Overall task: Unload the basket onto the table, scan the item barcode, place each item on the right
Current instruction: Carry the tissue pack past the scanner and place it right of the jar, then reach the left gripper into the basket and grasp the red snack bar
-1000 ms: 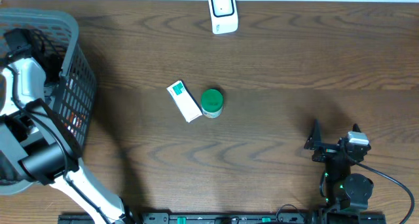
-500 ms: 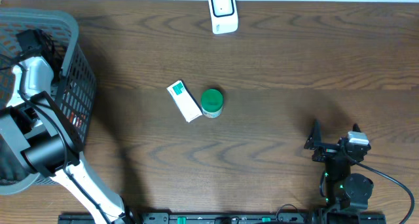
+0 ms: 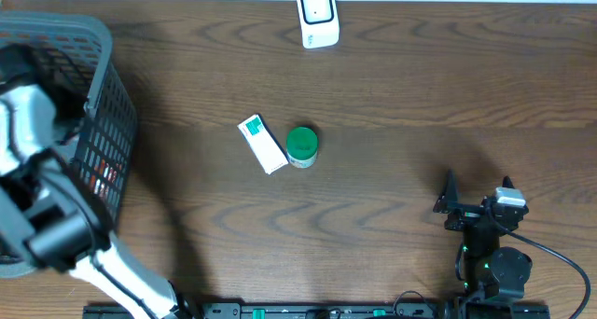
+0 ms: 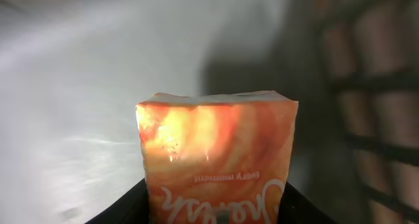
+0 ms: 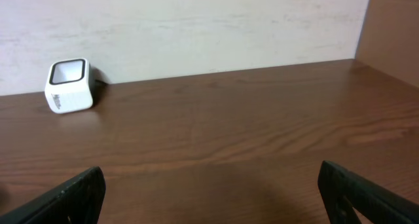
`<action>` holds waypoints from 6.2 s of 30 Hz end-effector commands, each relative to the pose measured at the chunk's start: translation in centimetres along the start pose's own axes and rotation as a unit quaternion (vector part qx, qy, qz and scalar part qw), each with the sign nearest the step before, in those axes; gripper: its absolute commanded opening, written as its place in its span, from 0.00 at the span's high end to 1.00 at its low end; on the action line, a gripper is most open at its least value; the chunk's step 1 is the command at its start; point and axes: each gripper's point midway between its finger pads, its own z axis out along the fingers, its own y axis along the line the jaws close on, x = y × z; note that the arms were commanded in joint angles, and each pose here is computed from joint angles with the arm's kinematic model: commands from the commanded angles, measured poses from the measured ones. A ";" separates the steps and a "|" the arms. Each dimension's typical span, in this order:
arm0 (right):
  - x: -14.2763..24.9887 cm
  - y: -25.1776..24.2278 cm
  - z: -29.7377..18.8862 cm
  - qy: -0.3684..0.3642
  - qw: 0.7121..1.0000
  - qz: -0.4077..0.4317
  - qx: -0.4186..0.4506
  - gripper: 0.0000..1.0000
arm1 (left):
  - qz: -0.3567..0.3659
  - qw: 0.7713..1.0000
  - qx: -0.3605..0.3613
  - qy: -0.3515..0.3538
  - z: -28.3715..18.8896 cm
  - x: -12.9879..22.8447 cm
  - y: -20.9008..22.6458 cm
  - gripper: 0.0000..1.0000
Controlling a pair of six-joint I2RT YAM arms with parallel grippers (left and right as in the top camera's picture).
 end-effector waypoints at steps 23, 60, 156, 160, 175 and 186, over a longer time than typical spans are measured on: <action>0.1 -0.1 0.0 0.000 1.000 -0.004 0.001 0.01 | 0.177 0.919 0.331 -0.120 -33.6 13.1 -10.5 0.51; 0.1 -0.1 0.0 0.000 1.000 -0.004 0.000 0.01 | 0.532 0.827 0.173 0.063 -15.3 55.2 -18.7 0.50; 0.1 -0.1 0.0 0.000 1.000 -0.004 0.000 0.01 | -0.505 0.792 -0.343 0.021 0.2 9.5 10.8 0.04; 0.1 -0.1 0.0 0.000 1.000 -0.004 0.000 0.01 | -0.510 0.790 -0.339 0.034 1.6 10.9 10.9 0.04; 0.1 -0.1 0.0 0.000 1.000 -0.004 0.000 0.01 | -0.526 0.779 -0.322 0.116 4.3 15.7 10.3 0.60; 0.1 -0.1 0.0 0.000 1.000 -0.004 0.000 0.01 | -0.503 0.793 -0.326 0.108 4.3 15.1 11.2 0.92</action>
